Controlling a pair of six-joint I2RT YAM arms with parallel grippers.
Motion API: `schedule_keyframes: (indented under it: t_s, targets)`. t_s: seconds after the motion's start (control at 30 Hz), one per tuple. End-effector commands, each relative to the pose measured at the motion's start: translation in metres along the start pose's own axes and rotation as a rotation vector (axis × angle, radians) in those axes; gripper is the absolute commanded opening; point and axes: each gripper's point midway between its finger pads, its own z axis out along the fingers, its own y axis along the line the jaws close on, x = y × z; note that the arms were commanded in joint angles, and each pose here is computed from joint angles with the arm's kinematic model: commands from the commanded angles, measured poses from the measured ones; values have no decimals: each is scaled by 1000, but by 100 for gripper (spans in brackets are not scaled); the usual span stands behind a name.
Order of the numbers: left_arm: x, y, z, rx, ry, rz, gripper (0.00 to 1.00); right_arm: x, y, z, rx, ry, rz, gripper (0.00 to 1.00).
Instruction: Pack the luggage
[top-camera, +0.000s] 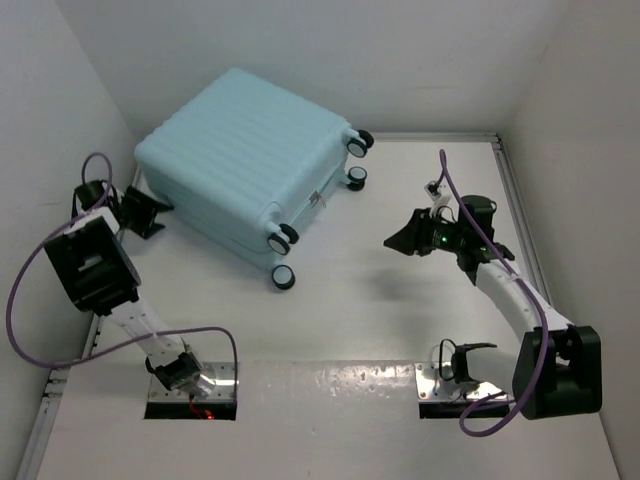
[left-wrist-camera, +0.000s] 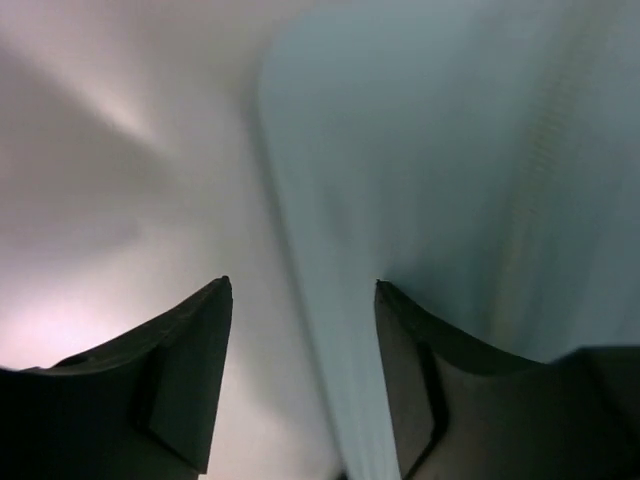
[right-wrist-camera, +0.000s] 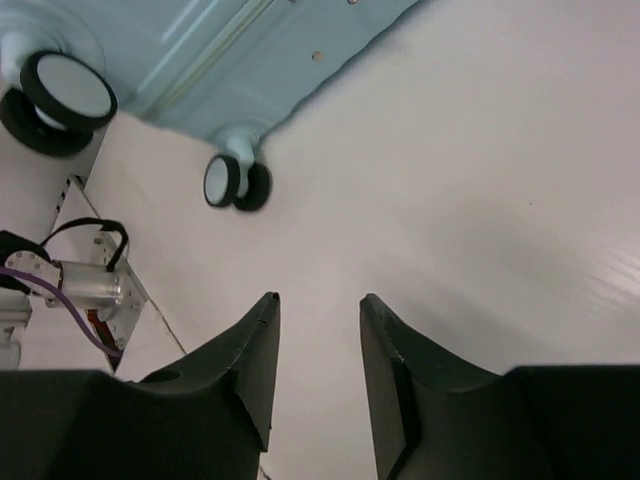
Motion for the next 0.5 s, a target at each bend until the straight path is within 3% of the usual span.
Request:
schedule_keyframes:
  t_s: [0.0,0.03,0.17,0.3,0.37,0.4,0.47]
  targets:
    - [-79,-141,3,382,-228,313,62,-13,7,2,-28,-20,-95,38]
    - [-83,-170,4,417,-246,360,66,-12,5,3,-22,-18,-95,40]
    - [-77,-200,11,400,-270,451,67,-22,8,13,-15,-37,-133,41]
    - [-61,-178,-24,323,-336,409,67,-43,-1,30,76,-160,-248,38]
    - [-43,-146,-37,250,-343,409,66,-37,2,46,101,-176,-305,36]
    - [-37,-147,-64,239,-372,430,66,-53,-2,52,131,-254,-348,36]
    - [-24,-137,-83,209,-385,466,66,-41,-3,78,104,-227,-347,35]
